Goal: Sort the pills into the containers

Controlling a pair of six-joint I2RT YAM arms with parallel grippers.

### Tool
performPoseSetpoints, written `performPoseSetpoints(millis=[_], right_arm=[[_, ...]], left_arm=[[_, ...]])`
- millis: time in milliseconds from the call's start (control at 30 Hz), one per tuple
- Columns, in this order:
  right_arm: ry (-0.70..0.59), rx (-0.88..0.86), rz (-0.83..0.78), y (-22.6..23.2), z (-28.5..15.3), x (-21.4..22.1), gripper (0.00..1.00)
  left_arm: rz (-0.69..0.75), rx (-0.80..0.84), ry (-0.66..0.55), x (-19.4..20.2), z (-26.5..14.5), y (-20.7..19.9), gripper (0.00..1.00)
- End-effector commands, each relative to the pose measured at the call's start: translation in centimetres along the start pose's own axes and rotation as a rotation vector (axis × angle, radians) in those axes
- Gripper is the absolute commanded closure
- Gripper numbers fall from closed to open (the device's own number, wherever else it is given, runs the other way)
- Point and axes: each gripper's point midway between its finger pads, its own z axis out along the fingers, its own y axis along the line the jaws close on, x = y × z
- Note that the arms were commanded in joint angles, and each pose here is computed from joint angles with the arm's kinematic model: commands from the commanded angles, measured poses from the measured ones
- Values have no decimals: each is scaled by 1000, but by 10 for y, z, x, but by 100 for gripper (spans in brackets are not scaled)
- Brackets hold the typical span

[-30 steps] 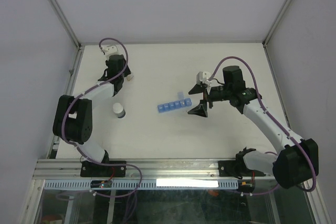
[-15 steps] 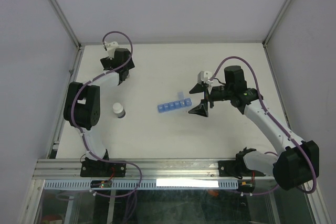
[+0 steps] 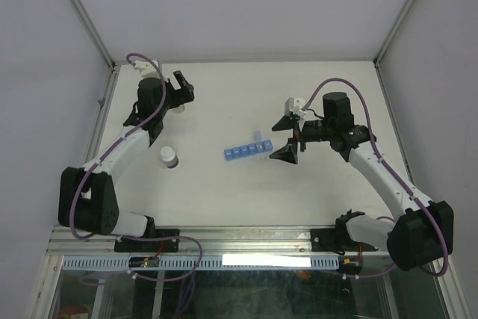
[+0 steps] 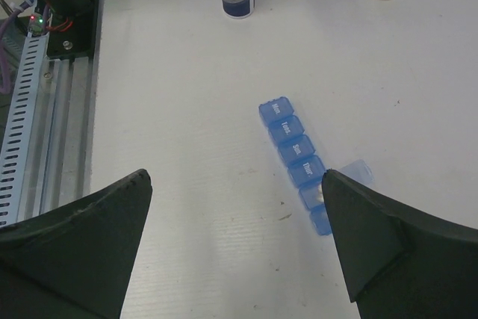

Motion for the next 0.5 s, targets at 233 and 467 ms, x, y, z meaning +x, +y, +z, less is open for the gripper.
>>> performPoseSetpoints(millis=[233,467], right_arm=[[-166,122,37,-24,-37,-31,0],[-227,140,109,-34,-54,-38,0]], left_arm=[[152,1004,-85,-9,-168,-163,5],[330,1177,-183,36,-223,-193,6]])
